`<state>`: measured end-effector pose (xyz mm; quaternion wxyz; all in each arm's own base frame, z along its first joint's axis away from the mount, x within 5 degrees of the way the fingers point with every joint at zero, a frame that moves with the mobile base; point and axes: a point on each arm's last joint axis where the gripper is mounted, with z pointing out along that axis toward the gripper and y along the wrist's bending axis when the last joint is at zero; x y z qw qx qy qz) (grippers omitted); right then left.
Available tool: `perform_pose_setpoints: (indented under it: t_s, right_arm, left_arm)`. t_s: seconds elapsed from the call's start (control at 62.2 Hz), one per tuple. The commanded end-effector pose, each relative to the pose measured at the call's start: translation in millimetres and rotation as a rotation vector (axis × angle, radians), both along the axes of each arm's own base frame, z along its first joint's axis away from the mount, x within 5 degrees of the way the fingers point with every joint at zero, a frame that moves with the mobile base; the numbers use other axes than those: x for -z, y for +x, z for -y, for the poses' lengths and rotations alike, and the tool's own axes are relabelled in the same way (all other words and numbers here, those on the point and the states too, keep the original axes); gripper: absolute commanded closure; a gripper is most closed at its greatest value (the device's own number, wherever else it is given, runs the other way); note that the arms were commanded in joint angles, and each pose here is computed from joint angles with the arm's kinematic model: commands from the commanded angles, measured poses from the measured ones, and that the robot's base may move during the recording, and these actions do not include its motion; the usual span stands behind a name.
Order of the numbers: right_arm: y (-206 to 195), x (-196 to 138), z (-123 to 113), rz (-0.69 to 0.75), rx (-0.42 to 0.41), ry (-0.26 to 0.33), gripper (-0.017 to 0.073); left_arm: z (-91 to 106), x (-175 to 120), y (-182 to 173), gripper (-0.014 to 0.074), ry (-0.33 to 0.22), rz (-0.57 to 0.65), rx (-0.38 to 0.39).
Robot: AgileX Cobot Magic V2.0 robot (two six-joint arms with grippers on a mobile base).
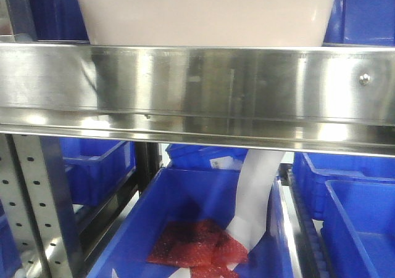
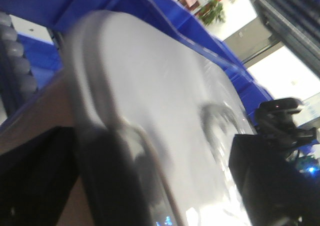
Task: Grab white bin and place on right shelf
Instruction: 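Lower the bin onto the upper roller shelf and open both grippers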
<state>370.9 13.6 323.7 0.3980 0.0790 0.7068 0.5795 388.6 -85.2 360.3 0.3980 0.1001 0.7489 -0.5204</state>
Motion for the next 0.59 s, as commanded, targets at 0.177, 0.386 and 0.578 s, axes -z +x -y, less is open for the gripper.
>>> perform_pose_setpoints:
  t_s: [0.177, 0.386, 0.578]
  right_arm:
    - [-9, -29, -7, 0.186, -0.02, -0.094, -0.0075]
    - [-4, -27, -3, 0.203, -0.009, -0.364, -0.0075]
    - [-2, -52, 4, 0.298, 0.022, -0.636, -0.0075]
  left_arm:
    - [9.9, -30, -18, 0.0034, -0.026, 0.09, 0.085]
    - [7.7, -30, -22, 0.005, 0.117, 0.128, 0.082]
    - [0.9, -47, -28, 0.005, 0.331, 0.213, 0.053]
